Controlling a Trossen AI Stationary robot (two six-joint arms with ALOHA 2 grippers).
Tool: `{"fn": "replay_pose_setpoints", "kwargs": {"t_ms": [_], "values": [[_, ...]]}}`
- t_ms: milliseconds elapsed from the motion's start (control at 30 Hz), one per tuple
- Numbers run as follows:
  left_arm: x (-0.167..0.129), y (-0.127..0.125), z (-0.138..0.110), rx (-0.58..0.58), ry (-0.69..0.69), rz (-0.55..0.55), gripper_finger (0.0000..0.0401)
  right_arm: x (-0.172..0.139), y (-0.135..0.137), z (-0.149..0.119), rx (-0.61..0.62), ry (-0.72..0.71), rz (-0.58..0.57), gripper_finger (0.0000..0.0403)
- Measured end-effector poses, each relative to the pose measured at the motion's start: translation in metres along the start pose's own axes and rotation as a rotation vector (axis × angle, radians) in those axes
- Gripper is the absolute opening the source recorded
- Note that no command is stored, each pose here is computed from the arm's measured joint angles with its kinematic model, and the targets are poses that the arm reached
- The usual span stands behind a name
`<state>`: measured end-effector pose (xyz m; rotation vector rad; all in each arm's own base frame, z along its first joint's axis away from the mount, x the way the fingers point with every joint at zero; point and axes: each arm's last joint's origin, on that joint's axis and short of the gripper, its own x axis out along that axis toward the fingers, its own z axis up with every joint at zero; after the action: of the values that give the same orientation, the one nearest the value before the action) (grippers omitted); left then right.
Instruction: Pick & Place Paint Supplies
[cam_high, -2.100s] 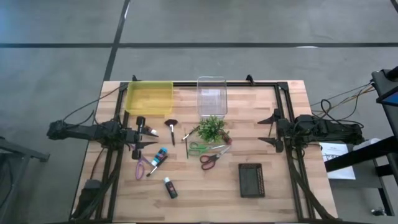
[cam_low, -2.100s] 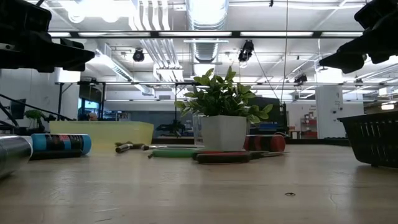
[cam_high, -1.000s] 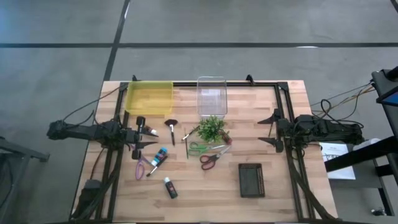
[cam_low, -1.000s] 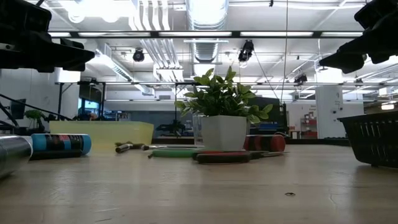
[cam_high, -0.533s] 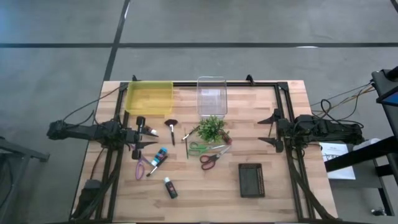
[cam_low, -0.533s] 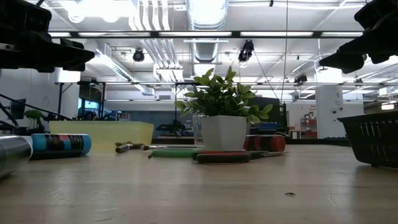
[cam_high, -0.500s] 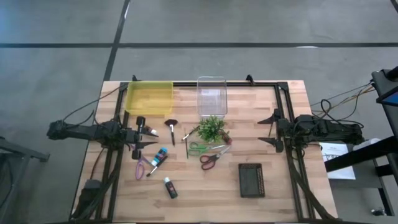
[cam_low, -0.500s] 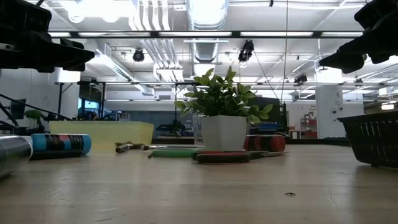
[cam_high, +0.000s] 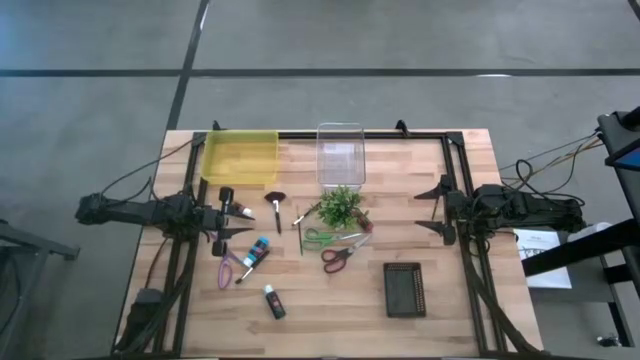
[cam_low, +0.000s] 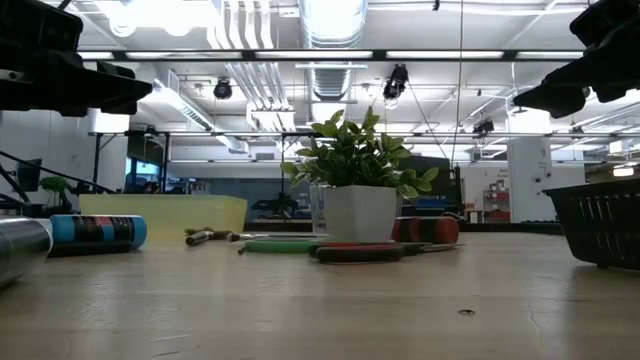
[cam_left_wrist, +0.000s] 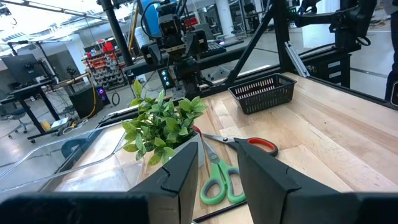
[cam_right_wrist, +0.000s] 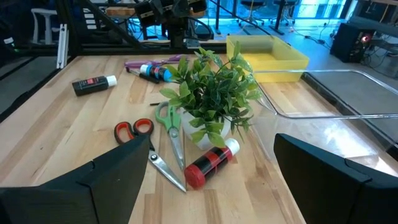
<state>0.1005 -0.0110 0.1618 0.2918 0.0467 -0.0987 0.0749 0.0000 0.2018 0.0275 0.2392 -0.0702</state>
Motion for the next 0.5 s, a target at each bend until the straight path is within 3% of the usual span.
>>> {"fn": "replay_pose_setpoints", "kwargs": {"t_ms": [500], "values": [[0.0000, 0.0000, -0.0001, 0.000, 0.001, 0.000, 0.0118, 0.0000, 0.0000, 0.0000, 0.004, 0.000, 0.000, 0.0345]]}}
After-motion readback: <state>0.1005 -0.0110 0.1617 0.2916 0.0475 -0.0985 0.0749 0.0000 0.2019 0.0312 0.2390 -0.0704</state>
